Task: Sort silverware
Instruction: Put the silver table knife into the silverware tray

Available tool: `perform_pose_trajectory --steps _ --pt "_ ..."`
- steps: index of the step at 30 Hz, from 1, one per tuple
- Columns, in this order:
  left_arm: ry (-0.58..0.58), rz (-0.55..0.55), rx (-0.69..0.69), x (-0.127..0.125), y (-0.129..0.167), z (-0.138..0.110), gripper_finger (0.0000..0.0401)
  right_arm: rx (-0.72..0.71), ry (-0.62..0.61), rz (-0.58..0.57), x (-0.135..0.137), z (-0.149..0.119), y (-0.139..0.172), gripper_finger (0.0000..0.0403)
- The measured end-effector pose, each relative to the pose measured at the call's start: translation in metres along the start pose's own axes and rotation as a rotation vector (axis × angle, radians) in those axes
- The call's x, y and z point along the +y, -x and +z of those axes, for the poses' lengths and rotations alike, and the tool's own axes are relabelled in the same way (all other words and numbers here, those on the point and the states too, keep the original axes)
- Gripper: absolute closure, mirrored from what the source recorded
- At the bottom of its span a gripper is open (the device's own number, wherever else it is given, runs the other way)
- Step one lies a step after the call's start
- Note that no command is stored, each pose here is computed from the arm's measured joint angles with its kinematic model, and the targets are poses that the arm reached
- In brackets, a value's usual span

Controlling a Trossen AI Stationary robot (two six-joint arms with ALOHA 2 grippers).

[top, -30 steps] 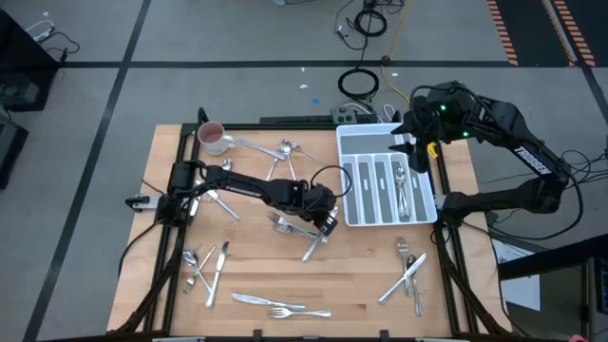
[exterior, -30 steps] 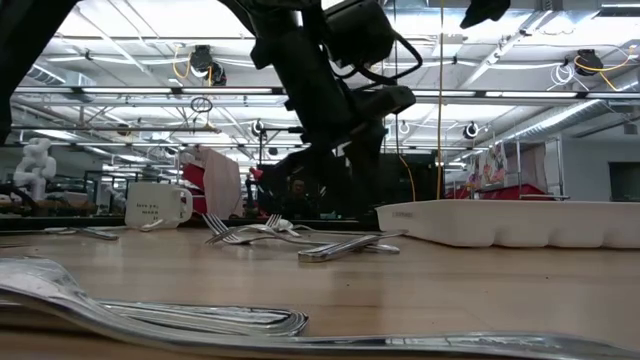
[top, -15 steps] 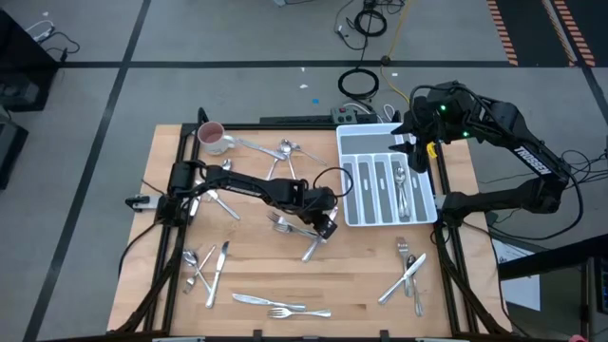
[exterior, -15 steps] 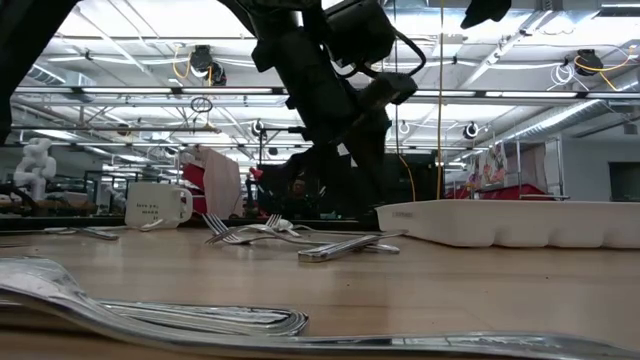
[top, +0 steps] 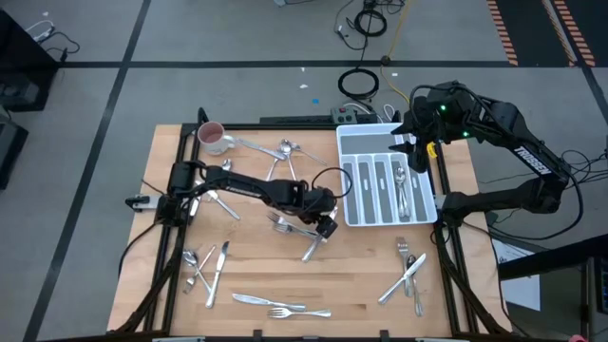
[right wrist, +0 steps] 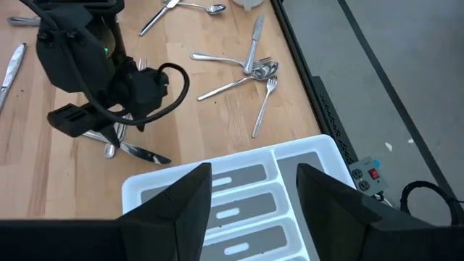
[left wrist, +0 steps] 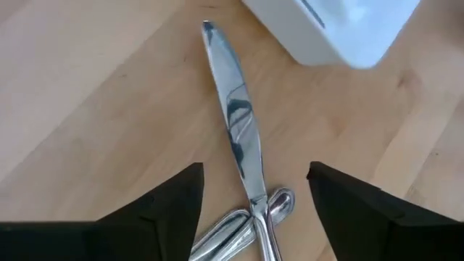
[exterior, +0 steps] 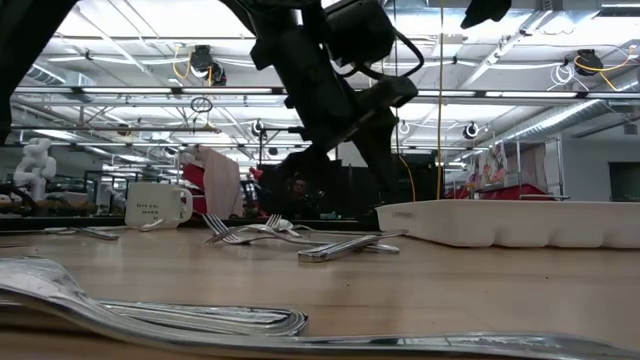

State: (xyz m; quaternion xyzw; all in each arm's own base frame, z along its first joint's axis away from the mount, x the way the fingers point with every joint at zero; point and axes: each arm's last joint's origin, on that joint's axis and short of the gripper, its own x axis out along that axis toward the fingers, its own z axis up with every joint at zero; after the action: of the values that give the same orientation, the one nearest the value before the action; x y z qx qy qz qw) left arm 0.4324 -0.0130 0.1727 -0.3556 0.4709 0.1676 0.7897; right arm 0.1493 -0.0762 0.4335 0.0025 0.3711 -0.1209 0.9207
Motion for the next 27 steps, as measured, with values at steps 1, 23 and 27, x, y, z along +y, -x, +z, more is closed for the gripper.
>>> perform_pose_trajectory --steps 1,23,27 --pt "0.004 0.002 0.001 -0.001 0.0 -0.001 0.0144 0.0 0.0 0.0 0.0 0.0 0.0 0.0211" --pt "-0.107 0.206 0.042 -0.032 -0.034 0.002 0.0185 0.0 -0.049 0.014 0.0 0.0 0.0 0.0211" --pt "-0.136 0.259 0.098 -0.03 -0.042 0.001 0.0193 0.002 -0.053 0.026 0.001 0.0 0.0 0.0211"
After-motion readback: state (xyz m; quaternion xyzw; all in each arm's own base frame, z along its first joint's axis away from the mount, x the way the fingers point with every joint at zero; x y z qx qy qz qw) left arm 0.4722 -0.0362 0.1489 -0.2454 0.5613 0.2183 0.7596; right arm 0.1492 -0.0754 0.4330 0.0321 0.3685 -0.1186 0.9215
